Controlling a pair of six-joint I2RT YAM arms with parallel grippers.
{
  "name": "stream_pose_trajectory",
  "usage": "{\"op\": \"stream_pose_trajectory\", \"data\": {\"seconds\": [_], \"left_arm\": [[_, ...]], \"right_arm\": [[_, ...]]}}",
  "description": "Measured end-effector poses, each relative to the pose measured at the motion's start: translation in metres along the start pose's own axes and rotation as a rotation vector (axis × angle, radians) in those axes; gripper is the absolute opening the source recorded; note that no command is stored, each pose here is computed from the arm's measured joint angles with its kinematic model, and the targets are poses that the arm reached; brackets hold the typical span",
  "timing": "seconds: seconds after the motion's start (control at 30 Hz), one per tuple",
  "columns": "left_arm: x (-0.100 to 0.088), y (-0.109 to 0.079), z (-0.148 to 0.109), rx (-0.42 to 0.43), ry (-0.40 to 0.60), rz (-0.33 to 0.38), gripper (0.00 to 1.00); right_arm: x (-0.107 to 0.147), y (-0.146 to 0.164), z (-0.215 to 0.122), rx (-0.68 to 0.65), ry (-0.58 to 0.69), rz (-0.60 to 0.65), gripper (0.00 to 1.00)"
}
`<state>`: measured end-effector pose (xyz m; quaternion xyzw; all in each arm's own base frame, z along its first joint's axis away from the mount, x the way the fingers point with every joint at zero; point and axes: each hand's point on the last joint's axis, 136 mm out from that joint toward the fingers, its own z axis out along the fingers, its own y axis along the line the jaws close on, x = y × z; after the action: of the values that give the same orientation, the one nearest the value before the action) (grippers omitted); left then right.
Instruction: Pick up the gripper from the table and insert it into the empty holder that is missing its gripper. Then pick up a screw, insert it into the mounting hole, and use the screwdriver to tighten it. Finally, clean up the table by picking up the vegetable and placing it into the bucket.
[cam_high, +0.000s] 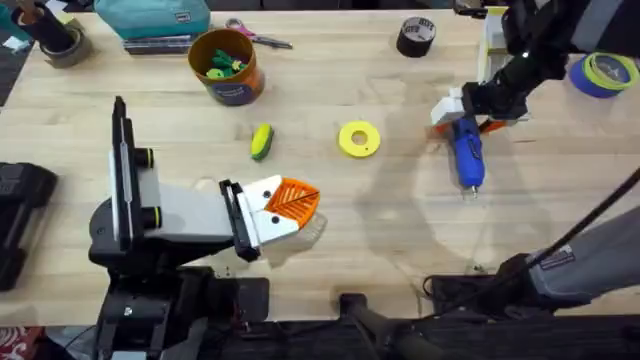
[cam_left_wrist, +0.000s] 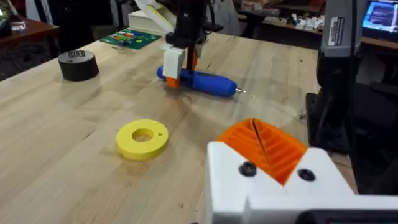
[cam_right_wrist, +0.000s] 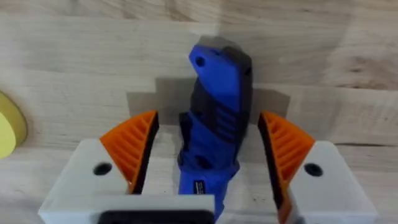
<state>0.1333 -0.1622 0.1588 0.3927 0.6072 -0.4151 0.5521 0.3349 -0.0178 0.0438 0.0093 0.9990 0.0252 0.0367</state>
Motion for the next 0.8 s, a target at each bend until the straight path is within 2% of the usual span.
{"op": "stream_pose_trajectory", "data": {"seconds": [0.4,0.5,0.57,0.6,0.67,0.73,0.8], "left_arm": [[0.0000,0.0000,0.0000,0.000,0.000,0.000,0.007],[0.0000,0.0000,0.0000,0.000,0.000,0.000,0.007],[0.0000,0.0000,0.0000,0.000,0.000,0.000,0.007],[0.0000,0.0000,0.0000,0.000,0.000,0.000,0.007],[0.0000,0.0000,0.0000,0.000,0.000,0.000,0.007],[0.0000,0.0000,0.0000,0.000,0.000,0.000,0.007],[0.0000,0.0000,0.0000,0.000,0.000,0.000,0.007]], "right_arm": [[0.0024,-0.0038,0.0071,0.022,-0.003,0.000,0.951],[0.0014,-0.0045,0.0072,0.025,-0.007,0.000,0.913],[0.0006,-0.0060,0.0074,0.034,-0.011,-0.001,0.793],[0.0001,-0.0068,0.0075,0.037,-0.013,0.000,0.676],[-0.0016,-0.0076,0.0076,0.040,-0.020,-0.003,0.355],[-0.0025,-0.0074,0.0084,0.039,-0.025,-0.006,0.079],[-0.0011,-0.0067,0.0093,0.035,-0.022,-0.006,0.019]]}}
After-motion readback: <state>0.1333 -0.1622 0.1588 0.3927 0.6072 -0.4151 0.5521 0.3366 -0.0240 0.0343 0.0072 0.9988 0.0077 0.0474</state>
